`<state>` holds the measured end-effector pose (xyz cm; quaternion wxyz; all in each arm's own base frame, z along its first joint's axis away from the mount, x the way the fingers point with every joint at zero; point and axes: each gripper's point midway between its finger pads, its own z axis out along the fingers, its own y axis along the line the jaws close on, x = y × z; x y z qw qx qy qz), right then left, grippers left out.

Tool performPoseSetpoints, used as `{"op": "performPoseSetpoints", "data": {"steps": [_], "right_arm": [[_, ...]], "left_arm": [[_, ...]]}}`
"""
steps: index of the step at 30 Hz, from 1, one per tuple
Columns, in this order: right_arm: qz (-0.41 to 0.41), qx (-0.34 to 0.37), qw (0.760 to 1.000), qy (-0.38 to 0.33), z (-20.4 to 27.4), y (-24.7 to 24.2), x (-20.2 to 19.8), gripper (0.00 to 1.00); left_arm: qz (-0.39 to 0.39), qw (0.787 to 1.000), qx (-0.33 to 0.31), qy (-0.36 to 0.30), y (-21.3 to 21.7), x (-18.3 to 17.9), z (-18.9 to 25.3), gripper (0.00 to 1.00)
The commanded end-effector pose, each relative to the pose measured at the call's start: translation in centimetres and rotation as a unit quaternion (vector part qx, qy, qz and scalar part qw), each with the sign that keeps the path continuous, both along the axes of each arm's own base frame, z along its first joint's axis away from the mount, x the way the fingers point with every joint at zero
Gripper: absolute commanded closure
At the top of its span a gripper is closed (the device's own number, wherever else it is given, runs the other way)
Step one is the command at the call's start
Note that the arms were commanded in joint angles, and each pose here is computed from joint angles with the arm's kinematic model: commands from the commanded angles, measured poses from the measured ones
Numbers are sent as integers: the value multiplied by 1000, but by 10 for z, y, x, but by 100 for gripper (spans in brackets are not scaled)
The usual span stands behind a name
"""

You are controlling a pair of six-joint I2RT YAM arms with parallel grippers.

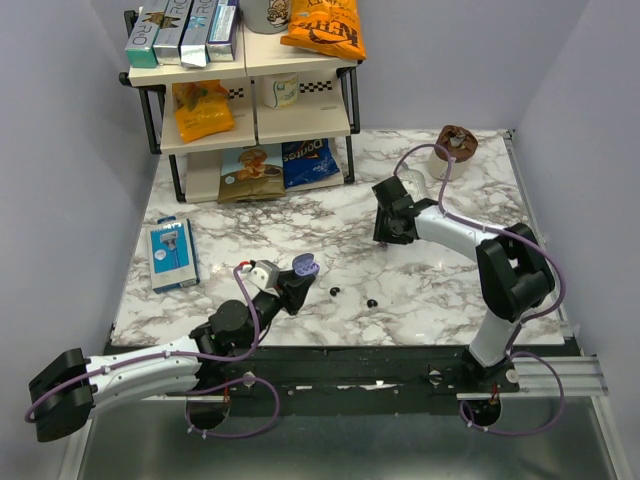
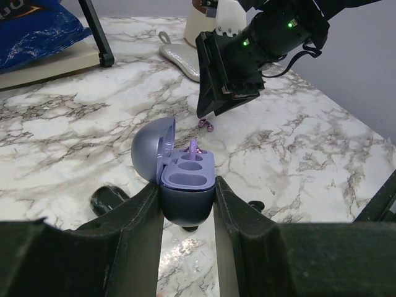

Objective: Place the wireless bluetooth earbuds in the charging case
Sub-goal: Pick up the earbud from the center of the board.

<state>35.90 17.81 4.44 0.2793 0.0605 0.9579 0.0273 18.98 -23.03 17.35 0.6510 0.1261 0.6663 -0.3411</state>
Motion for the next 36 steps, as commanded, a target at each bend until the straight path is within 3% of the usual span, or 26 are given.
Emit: {"op": "performPoseSetpoints", "data": {"steps": [1, 16, 23, 36], "right_arm": [[9, -15, 1000, 0, -3, -3, 7, 53], [-29, 13, 999, -38, 12, -31, -3, 50], [-4, -1, 999, -31, 3, -30, 5, 58], [23, 15, 999, -17, -10, -18, 5, 55]], "left_arm": [[10, 1000, -14, -7, 2, 2, 10, 100], [9, 1000, -13, -4, 2, 1, 8, 100], [8, 1000, -12, -3, 1, 2, 7, 100], [9, 1000, -9, 0, 0, 3, 4, 100]]}}
